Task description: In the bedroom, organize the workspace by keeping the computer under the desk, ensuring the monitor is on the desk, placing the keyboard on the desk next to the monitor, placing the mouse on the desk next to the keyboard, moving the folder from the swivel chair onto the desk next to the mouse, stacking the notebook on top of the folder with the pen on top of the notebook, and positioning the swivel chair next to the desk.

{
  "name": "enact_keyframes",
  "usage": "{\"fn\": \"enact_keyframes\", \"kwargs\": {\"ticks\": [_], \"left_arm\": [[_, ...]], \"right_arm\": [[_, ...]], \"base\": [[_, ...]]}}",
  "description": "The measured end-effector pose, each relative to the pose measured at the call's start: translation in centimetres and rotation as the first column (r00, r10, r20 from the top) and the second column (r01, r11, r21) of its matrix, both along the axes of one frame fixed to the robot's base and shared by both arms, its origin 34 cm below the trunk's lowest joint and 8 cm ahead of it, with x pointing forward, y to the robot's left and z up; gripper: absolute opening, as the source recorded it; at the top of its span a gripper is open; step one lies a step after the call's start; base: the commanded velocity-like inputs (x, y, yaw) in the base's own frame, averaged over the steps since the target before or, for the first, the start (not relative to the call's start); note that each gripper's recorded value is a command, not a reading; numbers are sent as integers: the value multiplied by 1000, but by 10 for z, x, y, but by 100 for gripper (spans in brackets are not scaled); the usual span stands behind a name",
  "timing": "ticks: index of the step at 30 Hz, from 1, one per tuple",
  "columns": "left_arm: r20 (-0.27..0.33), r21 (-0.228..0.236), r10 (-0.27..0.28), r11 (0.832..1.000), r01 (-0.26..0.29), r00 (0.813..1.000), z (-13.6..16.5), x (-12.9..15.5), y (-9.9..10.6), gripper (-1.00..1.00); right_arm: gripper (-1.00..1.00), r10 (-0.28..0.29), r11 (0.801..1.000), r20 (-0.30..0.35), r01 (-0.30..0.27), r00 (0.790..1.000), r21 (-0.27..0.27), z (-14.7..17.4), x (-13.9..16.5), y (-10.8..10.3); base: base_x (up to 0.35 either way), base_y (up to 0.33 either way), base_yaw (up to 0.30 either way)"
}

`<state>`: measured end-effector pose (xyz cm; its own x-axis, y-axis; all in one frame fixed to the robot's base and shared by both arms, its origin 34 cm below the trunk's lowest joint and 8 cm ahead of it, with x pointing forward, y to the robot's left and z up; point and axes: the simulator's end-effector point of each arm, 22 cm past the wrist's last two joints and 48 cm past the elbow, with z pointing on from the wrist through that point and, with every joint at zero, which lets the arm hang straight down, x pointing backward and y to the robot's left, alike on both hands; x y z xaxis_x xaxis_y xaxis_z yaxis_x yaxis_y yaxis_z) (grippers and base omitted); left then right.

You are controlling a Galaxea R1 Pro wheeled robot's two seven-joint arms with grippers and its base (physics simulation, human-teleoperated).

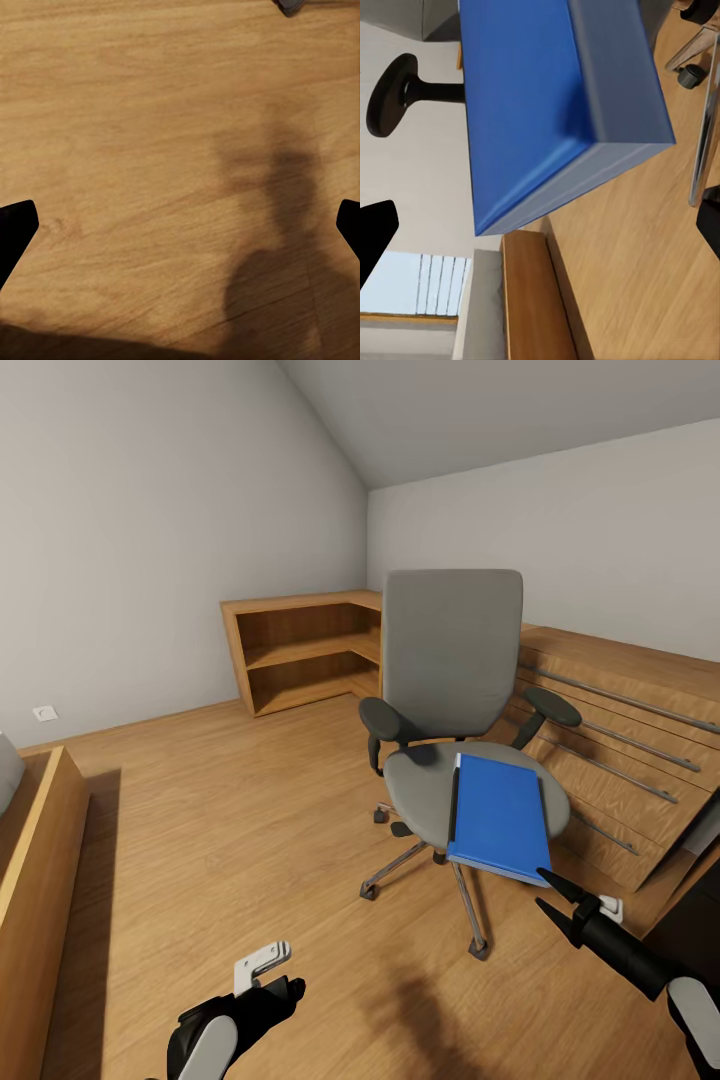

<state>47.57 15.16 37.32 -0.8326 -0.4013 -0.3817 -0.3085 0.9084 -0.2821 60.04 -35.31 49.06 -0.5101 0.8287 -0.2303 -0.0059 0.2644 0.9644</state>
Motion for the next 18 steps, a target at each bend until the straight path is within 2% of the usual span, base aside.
{"fn": "enact_keyframes", "kwargs": {"ticks": [18], "left_arm": [[-6,2,0,1000,0,1000,-2,-1,0,100]], "right_arm": [[100,-35,999,-13,35,999,0,-8,-2,-11]], "base": [[0,0,0]]}}
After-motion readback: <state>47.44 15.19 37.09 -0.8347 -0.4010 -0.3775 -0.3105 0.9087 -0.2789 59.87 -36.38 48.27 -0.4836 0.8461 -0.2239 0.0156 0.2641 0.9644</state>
